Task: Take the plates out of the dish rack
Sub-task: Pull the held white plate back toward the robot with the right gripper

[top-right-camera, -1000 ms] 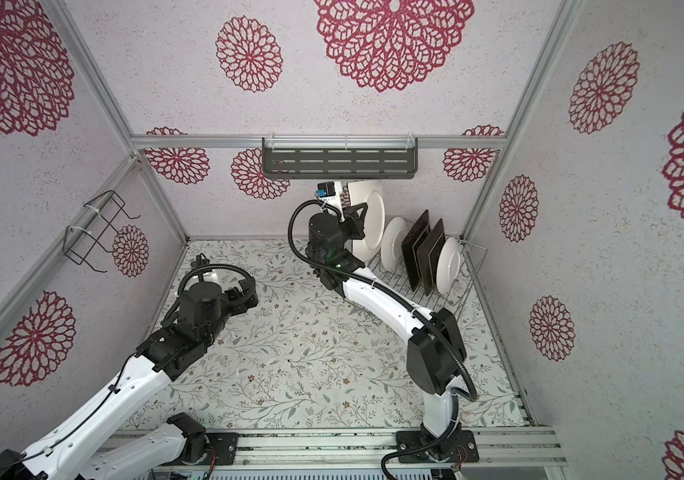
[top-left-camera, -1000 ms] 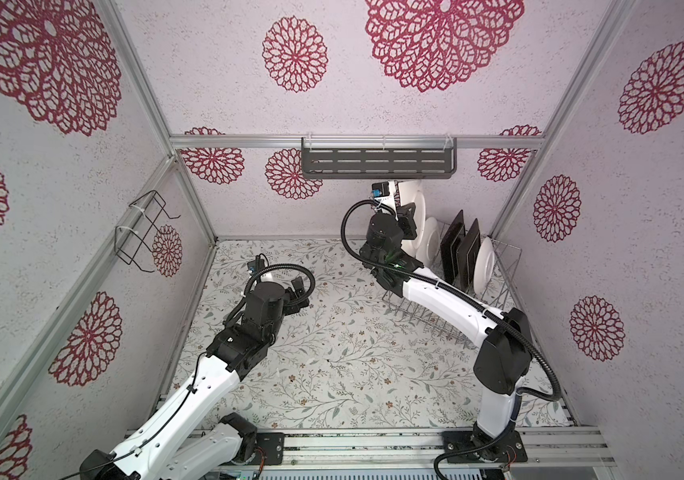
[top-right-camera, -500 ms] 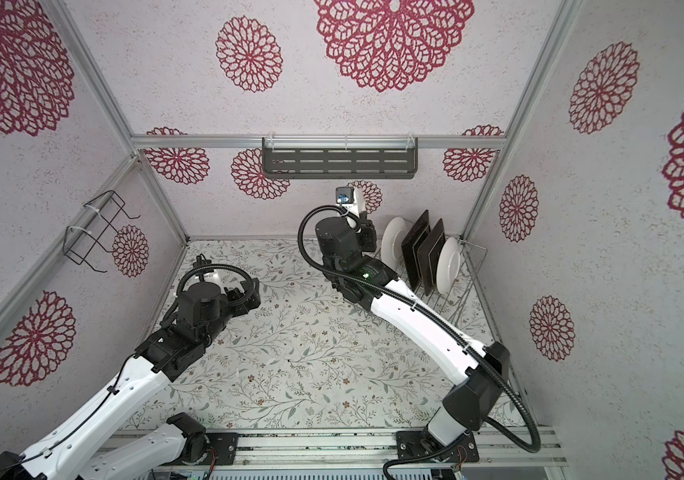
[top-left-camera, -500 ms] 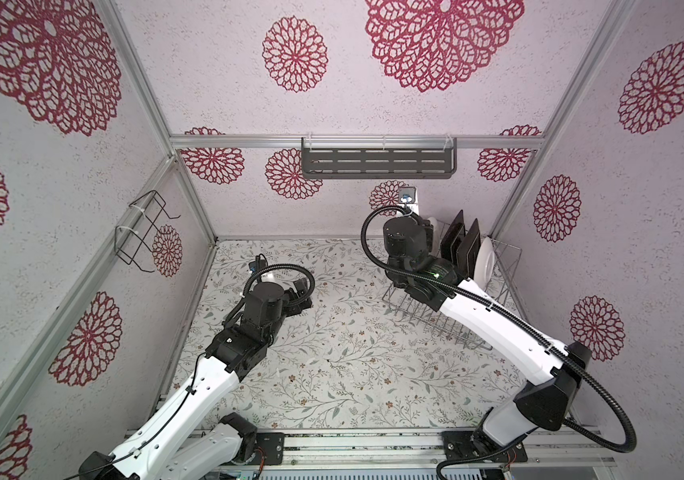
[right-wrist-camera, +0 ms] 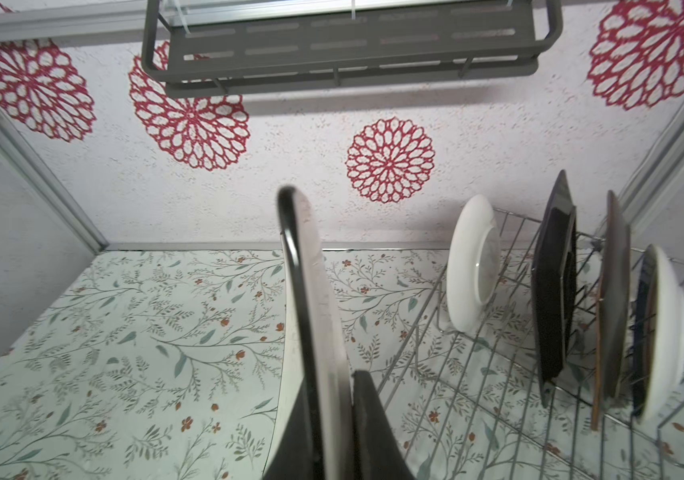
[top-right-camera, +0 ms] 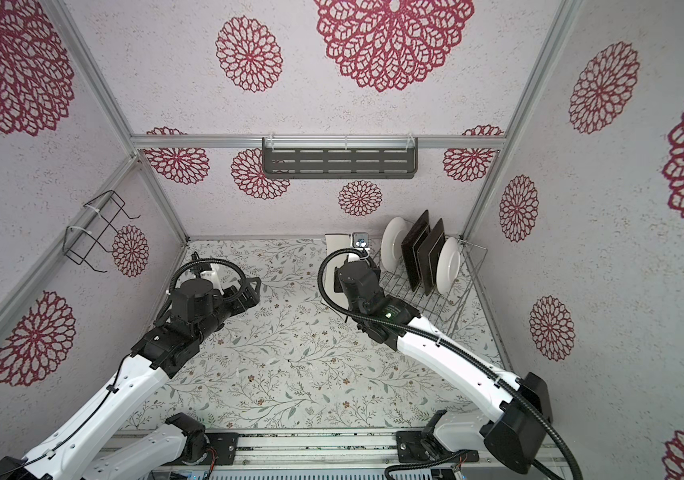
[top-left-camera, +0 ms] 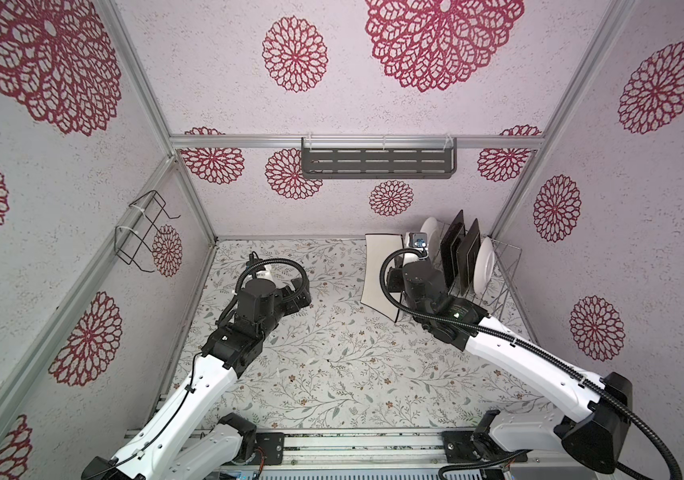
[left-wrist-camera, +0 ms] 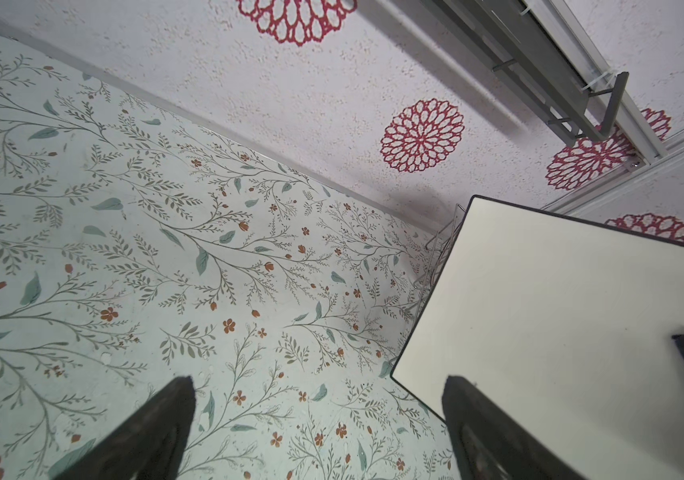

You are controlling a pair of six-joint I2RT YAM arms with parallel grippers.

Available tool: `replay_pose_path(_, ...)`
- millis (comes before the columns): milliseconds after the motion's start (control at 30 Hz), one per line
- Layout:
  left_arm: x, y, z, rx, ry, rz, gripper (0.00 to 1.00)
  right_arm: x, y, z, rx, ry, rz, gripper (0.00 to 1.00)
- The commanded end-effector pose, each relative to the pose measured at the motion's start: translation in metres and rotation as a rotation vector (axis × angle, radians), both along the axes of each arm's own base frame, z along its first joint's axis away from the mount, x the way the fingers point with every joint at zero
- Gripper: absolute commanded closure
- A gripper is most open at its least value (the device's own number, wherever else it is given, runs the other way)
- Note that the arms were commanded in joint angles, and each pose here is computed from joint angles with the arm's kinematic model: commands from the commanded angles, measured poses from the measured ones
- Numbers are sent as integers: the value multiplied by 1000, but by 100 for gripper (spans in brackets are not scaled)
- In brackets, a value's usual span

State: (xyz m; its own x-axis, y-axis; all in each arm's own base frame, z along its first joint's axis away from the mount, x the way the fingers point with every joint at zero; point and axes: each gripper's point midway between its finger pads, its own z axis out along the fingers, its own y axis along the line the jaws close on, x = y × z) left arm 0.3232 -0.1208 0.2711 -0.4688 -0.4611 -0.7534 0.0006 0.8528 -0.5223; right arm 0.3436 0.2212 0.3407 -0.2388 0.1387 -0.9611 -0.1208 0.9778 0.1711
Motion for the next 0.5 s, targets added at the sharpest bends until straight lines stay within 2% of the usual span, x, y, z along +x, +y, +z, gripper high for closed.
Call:
replay_pose_path(0,2,-5,9,-56,-26,-17,3,-20,-16,113,499,-309,27,100)
replay_pose_path(300,1,-13,6,-137,-30,-40,3,-25,-31,90,774,-378,-8,100)
replay_pose_path(467,-3,-18,8,-197,-62,-67,3,-27,-31,86,916,-422,21,100)
